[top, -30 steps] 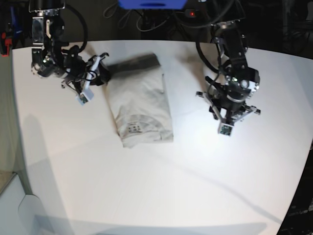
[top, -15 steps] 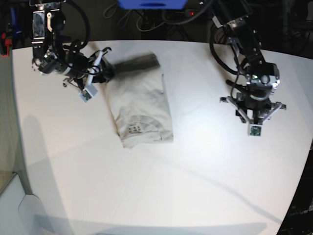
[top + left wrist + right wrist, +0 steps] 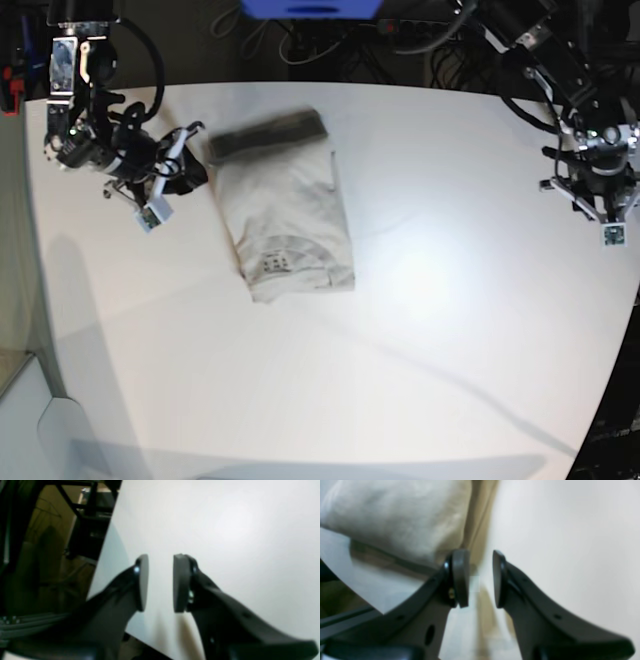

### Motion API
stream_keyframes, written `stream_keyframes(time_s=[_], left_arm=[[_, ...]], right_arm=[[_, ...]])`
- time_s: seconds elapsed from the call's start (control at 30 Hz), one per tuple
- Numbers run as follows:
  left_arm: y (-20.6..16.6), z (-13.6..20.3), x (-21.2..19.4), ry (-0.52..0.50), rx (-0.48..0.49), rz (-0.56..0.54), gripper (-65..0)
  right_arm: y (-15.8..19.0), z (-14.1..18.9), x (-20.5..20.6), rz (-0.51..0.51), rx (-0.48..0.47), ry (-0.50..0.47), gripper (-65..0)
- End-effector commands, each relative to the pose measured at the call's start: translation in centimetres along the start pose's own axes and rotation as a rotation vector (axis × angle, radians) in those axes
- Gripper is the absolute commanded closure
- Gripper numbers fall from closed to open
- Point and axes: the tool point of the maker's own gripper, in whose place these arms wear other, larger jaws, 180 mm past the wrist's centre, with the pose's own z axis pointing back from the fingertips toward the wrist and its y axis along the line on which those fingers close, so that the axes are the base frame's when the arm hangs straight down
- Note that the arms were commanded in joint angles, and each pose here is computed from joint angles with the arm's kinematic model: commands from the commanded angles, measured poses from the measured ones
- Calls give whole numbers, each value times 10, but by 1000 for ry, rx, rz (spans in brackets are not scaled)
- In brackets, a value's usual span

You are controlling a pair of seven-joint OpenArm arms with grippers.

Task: Layout the t-shirt on the table in an organized manner, then fold the t-shirt properly
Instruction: 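Pat the folded bundle square with the right gripper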

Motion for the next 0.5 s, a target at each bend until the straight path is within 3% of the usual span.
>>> stream_keyframes(time_s=[0.0, 0.47], left_arm=[[8, 3, 7, -28, 21, -8, -158], [17, 7, 2, -22, 38, -39, -158]], right_arm=[[-1, 3, 16, 9, 1, -54, -143], [48, -17, 11, 22, 120, -36, -143]])
